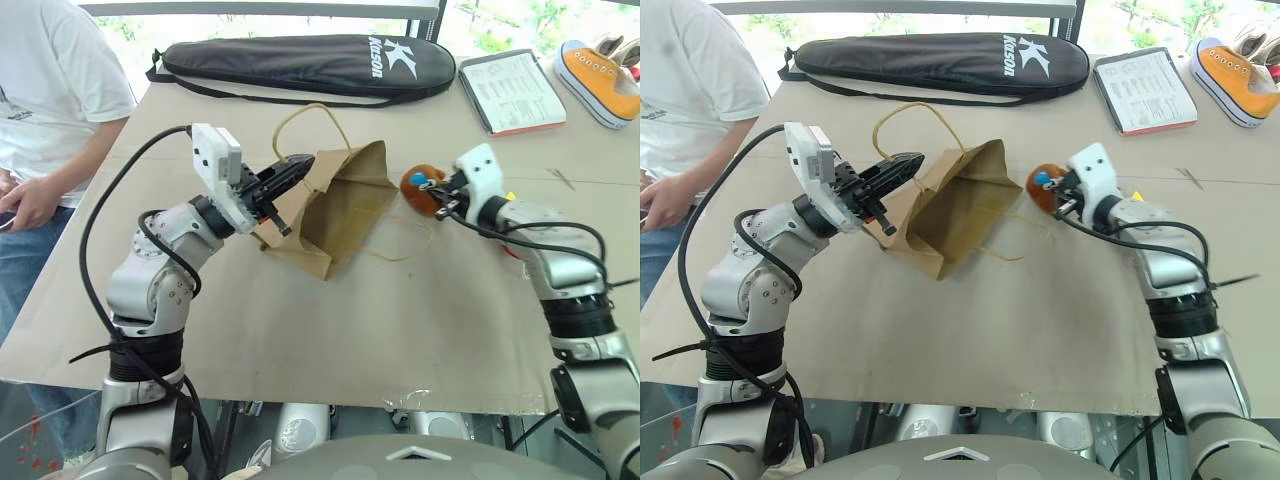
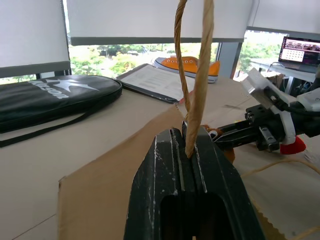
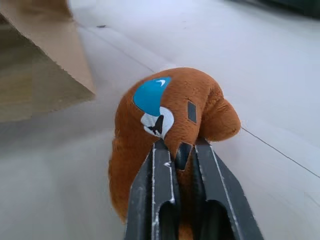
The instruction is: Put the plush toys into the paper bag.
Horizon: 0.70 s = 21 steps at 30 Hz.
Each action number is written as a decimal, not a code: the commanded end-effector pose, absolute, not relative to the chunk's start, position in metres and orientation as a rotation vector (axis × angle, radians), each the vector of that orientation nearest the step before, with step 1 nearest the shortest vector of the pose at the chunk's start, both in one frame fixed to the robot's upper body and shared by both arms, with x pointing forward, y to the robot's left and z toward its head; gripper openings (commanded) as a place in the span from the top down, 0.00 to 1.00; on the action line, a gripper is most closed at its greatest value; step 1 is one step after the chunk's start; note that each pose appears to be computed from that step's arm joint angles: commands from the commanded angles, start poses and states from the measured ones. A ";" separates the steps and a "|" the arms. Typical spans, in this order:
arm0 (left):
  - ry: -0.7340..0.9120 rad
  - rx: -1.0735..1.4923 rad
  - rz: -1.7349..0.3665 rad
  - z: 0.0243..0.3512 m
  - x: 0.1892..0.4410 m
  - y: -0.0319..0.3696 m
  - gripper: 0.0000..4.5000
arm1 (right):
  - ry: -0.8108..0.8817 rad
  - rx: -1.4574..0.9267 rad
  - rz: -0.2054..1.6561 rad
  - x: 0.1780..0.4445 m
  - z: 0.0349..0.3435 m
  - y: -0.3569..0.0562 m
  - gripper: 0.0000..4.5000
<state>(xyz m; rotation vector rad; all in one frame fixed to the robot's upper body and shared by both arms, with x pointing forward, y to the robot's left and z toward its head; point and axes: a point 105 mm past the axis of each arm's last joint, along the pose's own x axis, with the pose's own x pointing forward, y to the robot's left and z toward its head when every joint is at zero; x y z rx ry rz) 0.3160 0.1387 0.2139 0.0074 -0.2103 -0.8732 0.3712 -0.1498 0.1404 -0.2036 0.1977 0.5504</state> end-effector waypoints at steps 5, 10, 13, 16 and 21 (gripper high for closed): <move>-0.272 0.009 -0.906 0.228 0.314 0.130 1.00 | -0.026 -0.030 0.681 0.318 0.217 -0.161 0.99; -0.291 0.004 -0.938 0.236 0.316 0.123 1.00 | 0.018 -0.038 0.818 0.305 0.218 -0.099 0.99; -0.293 0.007 -0.949 0.237 0.317 0.121 1.00 | 0.062 -0.083 0.885 0.309 0.208 -0.063 0.99; -0.292 0.018 -0.954 0.236 0.317 0.120 1.00 | 0.121 -0.156 0.944 0.320 0.193 -0.030 0.99; -0.289 0.019 -0.947 0.234 0.314 0.121 1.00 | 0.159 -0.223 1.097 0.326 0.175 0.007 0.77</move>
